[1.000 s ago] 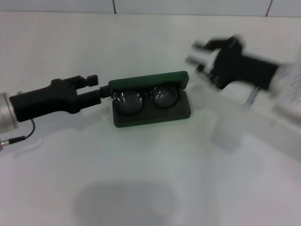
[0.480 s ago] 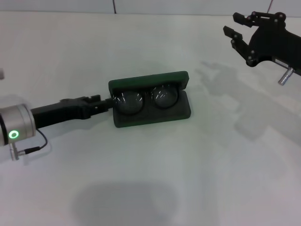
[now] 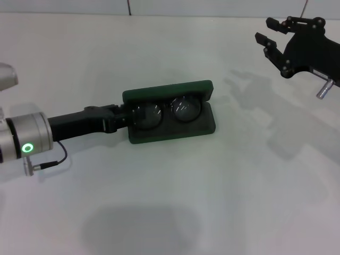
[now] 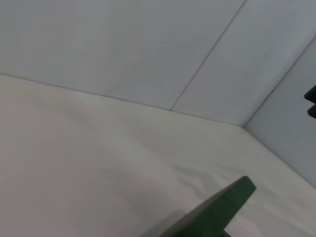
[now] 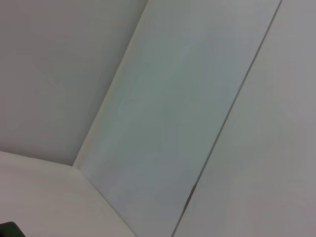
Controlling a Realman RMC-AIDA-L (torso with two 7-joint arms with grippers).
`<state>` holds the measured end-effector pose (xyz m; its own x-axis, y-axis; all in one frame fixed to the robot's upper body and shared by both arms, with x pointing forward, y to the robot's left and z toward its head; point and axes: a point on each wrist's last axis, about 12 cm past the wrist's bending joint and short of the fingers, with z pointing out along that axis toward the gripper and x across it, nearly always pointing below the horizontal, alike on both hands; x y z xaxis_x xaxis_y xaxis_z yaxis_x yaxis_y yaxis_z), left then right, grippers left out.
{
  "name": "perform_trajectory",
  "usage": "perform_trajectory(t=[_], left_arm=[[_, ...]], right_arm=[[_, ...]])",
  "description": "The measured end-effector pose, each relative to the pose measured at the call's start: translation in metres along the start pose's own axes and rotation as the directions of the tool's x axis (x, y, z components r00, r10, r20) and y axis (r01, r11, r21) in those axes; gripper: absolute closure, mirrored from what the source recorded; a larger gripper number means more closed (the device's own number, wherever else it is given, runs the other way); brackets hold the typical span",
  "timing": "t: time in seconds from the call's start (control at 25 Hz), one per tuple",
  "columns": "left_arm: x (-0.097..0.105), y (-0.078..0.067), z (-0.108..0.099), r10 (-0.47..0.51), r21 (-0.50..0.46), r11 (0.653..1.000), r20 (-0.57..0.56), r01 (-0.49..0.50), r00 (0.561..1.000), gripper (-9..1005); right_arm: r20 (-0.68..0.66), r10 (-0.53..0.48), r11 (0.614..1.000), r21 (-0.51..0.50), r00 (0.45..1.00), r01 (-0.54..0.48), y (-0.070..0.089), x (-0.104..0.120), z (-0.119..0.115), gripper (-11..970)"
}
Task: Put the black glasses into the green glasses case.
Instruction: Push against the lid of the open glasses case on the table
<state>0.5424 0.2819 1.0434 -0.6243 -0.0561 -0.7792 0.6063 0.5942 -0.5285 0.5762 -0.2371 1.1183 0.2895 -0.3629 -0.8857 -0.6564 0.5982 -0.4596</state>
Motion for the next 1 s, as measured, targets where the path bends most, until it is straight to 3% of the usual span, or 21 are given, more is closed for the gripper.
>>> perform_trajectory(t=[1.0], left_arm=[[0.0017,0.0077,0.0026,-0.030,-0.079,0.996,-0.004,0.030,1.000,425]], right_arm=[[-0.018,-0.043,0.999,0.003,0.999,0.043,0.0004,0.0059,-0.0038,691]])
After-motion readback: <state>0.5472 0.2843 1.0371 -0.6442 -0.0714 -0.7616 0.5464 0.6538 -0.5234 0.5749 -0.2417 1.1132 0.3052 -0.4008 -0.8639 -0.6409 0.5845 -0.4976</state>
